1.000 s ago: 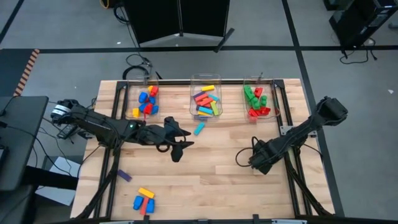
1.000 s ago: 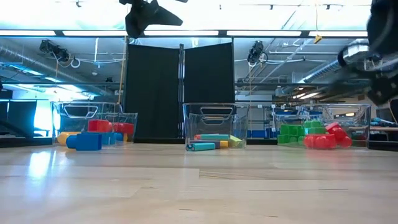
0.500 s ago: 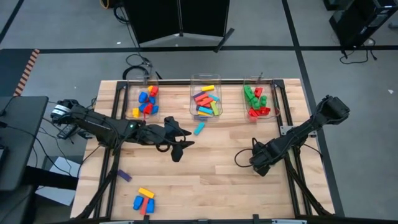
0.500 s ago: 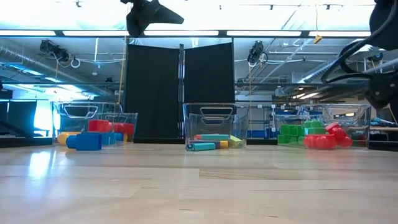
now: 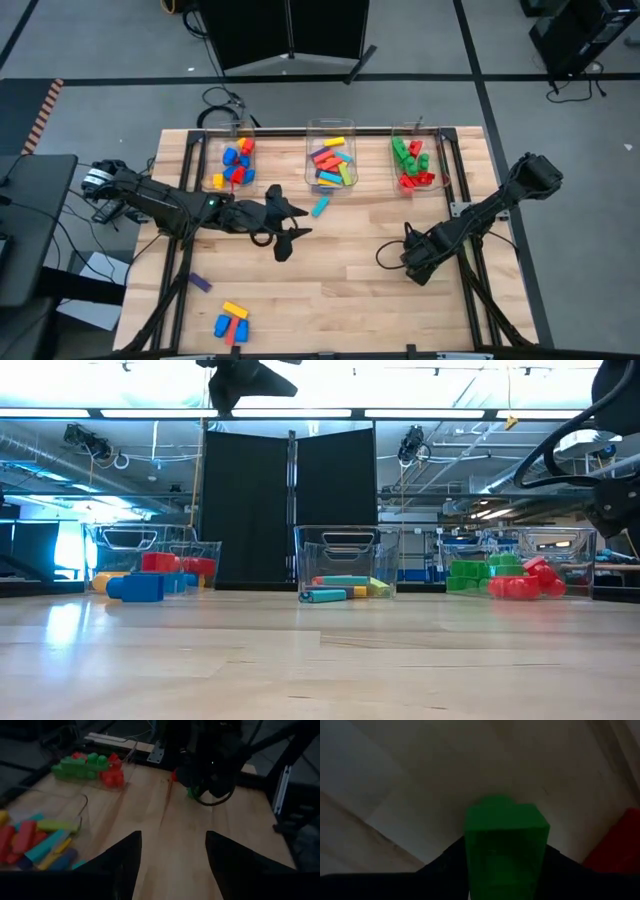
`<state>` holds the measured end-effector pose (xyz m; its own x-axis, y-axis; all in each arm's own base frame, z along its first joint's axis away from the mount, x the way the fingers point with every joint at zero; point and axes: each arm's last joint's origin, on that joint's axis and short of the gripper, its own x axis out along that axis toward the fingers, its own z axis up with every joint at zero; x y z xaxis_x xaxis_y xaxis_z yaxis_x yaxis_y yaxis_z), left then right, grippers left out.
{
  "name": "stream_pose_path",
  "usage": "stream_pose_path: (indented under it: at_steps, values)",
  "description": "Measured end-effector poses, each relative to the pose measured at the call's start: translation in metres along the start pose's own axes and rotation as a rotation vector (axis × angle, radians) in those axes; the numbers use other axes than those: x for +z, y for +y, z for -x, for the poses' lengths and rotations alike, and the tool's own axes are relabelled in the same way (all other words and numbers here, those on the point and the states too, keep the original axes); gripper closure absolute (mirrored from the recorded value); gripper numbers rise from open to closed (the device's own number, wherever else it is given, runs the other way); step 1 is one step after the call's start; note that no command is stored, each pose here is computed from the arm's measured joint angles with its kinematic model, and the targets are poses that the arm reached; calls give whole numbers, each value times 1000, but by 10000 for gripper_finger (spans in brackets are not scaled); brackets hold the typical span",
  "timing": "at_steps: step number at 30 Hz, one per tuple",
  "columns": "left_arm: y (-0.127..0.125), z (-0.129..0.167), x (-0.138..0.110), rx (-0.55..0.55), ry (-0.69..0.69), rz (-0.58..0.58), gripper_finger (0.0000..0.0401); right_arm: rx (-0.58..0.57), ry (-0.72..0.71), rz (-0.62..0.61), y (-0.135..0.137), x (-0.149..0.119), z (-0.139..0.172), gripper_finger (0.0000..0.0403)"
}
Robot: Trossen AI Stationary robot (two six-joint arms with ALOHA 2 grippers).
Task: Sort blocks by size
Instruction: Put the green 2 stud game piece into the right transparent bin
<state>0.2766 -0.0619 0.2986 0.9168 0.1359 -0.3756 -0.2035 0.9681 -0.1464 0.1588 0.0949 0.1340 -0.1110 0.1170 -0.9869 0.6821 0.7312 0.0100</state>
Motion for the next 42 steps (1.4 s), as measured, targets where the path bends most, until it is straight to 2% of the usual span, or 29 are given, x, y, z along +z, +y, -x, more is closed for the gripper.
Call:
stream_pose_path:
  at_steps: [2, 4, 8, 13, 17, 22, 27, 33, 38, 42]
  values:
    - [0, 0, 0, 0, 0, -50, 174, 19, -28, 2, 0, 2, 3, 256]
    - [0, 0, 0, 0, -1, -74, 174, 67, -123, 4, 6, 7, 10, 256]
    - [0, 0, 0, 3, -2, -77, 174, 130, -230, 0, 9, 15, 32, 256]
    - [2, -1, 1, 28, -7, -71, 174, 256, -359, -65, 9, 37, 76, 256]
    - [9, -2, 2, 53, -1, 15, 174, 342, -486, -85, 5, 55, 123, 256]
    - [26, 4, 12, -9, -1, 25, 174, 304, -639, -124, -11, 74, 182, 256]
    - [48, 16, 15, 0, 48, -19, 174, 191, -679, -240, -43, 89, 220, 256]
    - [61, 37, 18, 23, 39, -60, 174, 53, -604, -428, -97, 102, 220, 256]
    - [69, 58, 19, 63, 48, -109, 174, 72, -480, -519, -133, 117, 196, 256]
    - [78, 75, 18, 117, 72, -118, 174, 96, -456, -610, -153, 127, 170, 256]
